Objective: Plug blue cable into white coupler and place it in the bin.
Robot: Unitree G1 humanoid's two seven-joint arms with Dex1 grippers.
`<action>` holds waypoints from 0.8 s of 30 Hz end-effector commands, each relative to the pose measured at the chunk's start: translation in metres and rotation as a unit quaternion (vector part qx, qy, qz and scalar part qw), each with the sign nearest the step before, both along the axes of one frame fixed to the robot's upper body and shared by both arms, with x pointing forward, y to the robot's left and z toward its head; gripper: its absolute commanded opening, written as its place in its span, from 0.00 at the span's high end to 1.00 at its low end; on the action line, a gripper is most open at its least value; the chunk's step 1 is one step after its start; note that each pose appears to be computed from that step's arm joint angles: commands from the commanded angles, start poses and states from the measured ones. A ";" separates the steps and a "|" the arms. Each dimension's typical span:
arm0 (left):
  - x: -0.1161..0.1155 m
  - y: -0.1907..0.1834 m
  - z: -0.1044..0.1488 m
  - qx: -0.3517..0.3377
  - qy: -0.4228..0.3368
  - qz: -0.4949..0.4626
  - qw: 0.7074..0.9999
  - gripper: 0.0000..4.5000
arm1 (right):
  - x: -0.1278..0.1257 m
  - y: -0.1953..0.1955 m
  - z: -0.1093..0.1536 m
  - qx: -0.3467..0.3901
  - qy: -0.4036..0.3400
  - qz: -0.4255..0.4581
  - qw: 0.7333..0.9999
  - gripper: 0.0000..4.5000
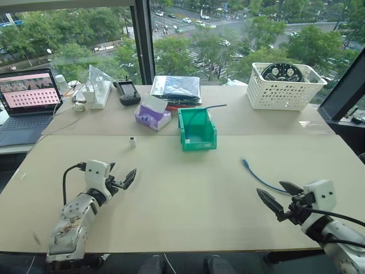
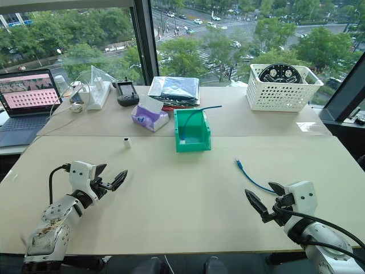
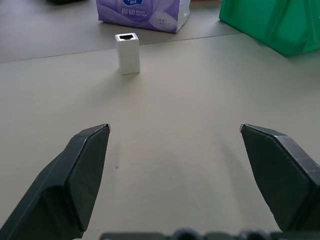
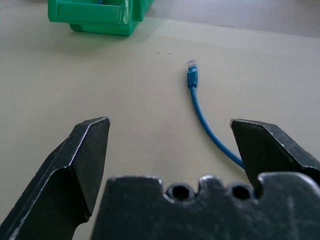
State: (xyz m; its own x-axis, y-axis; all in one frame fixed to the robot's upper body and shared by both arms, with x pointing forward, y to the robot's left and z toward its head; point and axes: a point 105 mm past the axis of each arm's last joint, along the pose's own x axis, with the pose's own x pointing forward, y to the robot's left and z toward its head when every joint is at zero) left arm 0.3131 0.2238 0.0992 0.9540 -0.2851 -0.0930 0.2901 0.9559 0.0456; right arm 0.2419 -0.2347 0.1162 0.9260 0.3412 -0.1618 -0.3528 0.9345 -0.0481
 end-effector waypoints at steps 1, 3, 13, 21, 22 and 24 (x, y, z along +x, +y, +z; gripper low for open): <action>0.005 -0.004 0.022 0.005 -0.031 -0.029 0.999 0.00 | 0.003 -0.001 0.019 -0.014 -0.037 0.008 0.999 0.01; 0.005 -0.027 0.048 -0.012 -0.053 -0.128 0.990 0.00 | 0.026 0.000 0.028 -0.039 -0.043 0.033 0.998 0.01; -0.015 -0.060 0.070 -0.008 -0.033 -0.266 0.963 0.00 | 0.090 0.015 0.011 -0.058 0.018 0.072 0.996 0.01; -0.039 -0.071 0.071 -0.004 -0.014 -0.313 0.950 0.00 | 0.126 0.009 -0.004 -0.061 0.040 0.049 0.996 0.01; -0.042 -0.072 0.072 -0.004 -0.013 -0.318 0.948 0.00 | 0.129 0.010 -0.006 -0.061 0.044 0.051 0.996 0.01; -0.045 -0.073 0.076 -0.004 -0.014 -0.326 0.945 0.00 | 0.131 0.009 -0.011 -0.066 0.060 0.050 0.995 0.12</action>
State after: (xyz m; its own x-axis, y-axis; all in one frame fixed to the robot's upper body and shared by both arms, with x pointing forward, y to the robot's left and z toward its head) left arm 0.2745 0.1545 0.1607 0.6020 -0.7929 -0.0943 0.7973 0.6034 0.0160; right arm 0.3696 -0.2243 0.0966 0.8520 0.3987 -0.3394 -0.4519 0.8873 -0.0922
